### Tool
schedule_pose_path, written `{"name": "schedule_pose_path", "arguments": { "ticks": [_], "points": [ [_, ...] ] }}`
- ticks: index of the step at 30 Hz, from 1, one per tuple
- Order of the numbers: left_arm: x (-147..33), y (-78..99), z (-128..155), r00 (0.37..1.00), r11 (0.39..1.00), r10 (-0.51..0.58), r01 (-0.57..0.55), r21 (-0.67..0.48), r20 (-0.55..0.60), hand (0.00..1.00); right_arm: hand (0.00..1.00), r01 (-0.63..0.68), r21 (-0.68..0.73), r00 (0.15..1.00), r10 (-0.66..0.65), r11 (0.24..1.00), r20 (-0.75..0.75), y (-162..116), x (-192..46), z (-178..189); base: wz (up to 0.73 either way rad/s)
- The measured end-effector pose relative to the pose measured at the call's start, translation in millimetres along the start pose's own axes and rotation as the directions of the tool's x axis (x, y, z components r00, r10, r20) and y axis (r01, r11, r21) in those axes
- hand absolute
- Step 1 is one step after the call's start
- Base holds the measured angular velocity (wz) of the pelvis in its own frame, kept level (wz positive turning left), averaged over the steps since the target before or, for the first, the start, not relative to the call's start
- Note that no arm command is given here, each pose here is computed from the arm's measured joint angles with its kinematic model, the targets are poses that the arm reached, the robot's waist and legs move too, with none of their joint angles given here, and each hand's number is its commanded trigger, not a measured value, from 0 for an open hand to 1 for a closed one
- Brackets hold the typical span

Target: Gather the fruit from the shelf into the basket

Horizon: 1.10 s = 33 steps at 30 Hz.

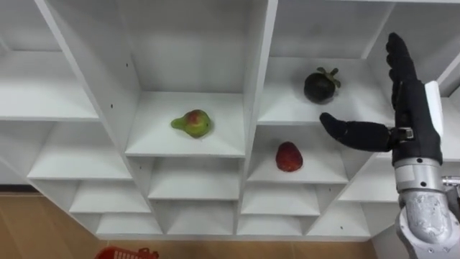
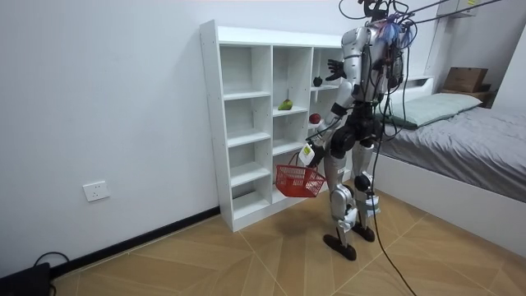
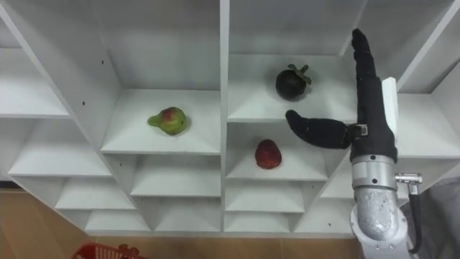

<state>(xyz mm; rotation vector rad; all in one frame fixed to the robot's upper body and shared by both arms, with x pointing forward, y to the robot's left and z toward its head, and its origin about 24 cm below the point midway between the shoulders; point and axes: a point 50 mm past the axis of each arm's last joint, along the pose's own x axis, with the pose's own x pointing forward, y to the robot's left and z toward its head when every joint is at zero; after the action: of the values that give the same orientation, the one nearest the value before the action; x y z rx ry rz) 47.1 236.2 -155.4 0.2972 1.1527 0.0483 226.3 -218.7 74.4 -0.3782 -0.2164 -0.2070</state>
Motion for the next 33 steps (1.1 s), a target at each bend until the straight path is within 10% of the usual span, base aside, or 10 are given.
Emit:
{"name": "schedule_pose_path", "arguments": {
  "ticks": [33],
  "points": [
    [-0.8, 3.3, 4.2, 1.0, 0.999, 0.029, -0.029, 0.015, 0.004, 1.0, 0.0, -0.019, 0.02, 0.984, 0.022, 1.0, -0.178, 8.1, 22.8, -37.9, 0.02]
  ]
}}
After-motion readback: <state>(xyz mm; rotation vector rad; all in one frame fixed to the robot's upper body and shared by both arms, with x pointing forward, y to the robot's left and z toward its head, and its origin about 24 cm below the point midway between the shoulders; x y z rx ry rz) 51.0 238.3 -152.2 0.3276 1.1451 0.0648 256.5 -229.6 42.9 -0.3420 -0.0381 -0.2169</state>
